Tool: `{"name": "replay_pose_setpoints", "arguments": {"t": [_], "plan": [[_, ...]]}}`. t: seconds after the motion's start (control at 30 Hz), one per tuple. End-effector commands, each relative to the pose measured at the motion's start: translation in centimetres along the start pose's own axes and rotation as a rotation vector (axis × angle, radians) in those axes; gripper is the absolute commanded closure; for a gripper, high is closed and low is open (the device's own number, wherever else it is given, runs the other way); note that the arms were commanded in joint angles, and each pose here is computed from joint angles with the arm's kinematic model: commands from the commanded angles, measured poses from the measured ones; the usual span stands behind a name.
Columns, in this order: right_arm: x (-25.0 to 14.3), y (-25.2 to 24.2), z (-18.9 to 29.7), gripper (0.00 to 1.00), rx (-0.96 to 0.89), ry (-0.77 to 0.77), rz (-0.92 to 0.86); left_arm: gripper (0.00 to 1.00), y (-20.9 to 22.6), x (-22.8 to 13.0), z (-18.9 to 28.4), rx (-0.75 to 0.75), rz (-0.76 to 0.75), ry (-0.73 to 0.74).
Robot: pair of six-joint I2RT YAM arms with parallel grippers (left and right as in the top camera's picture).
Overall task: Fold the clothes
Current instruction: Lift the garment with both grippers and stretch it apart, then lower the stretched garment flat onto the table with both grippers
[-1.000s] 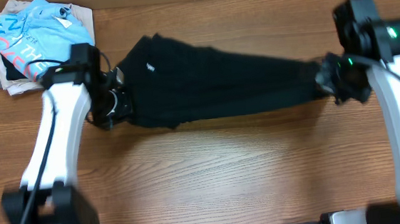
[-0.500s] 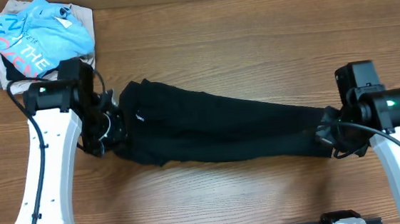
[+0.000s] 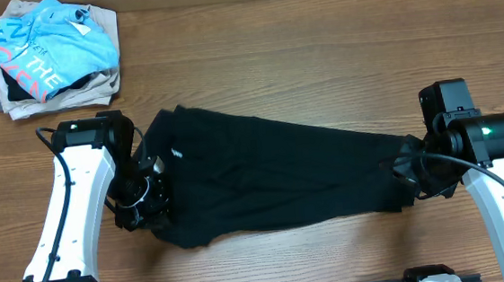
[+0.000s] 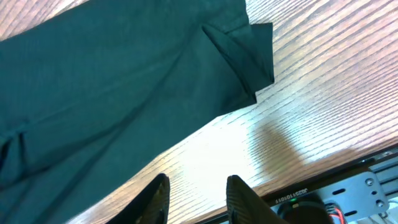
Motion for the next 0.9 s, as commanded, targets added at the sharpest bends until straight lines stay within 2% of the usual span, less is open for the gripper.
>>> {"name": "replay_pose_setpoints", "arguments": {"t": [0.0, 0.03, 0.07, 0.17, 0.23, 0.33, 0.6, 0.87], "plan": [[0.5, 0.6, 1.3, 0.53, 0.054, -0.047, 0.004, 0.87, -0.5, -0.7, 0.2, -0.021, -0.037, -0.007], [0.7, 0.8, 1.4, 0.37, 0.066, -0.059, 0.005, 0.79, -0.5, -0.7, 0.3, -0.020, -0.038, -0.013], [1.0, 1.2, 1.6, 0.27, 0.084, -0.078, 0.006, 0.66, -0.5, -0.8, 0.3, -0.017, -0.041, -0.019], [1.9, 2.1, 1.7, 0.10, 0.130, -0.124, 0.009, 0.00, -0.2, -0.8, 0.4, 0.013, -0.042, -0.025], [2.4, 2.6, 1.6, 0.04, 0.148, -0.143, 0.012, 0.00, -0.2, -0.5, 0.4, 0.013, -0.047, -0.039], [3.2, 3.3, 0.9, 0.03, 0.147, -0.143, 0.014, 0.00, -0.2, 0.5, 0.5, 0.011, -0.054, -0.092], [5.5, 5.3, -3.1, 0.02, 0.094, -0.089, 0.013, 0.00, -0.8, 7.4, 1.5, 0.001, -0.142, -0.410], [6.8, 6.3, -7.2, 0.03, 0.022, -0.017, 0.010, 0.00, 0.0, 14.4, -1.0, 0.013, -0.216, -0.470]]}}
Point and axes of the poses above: each gripper's point midway between its finger pads, its own z axis back along the fingers, its own y axis along the line the jaws close on, x = y × z, the point moved 6 cm from there along z, back along the fingers, and after that the axes turned 9 degrees about -z, right-handed, at the moved point
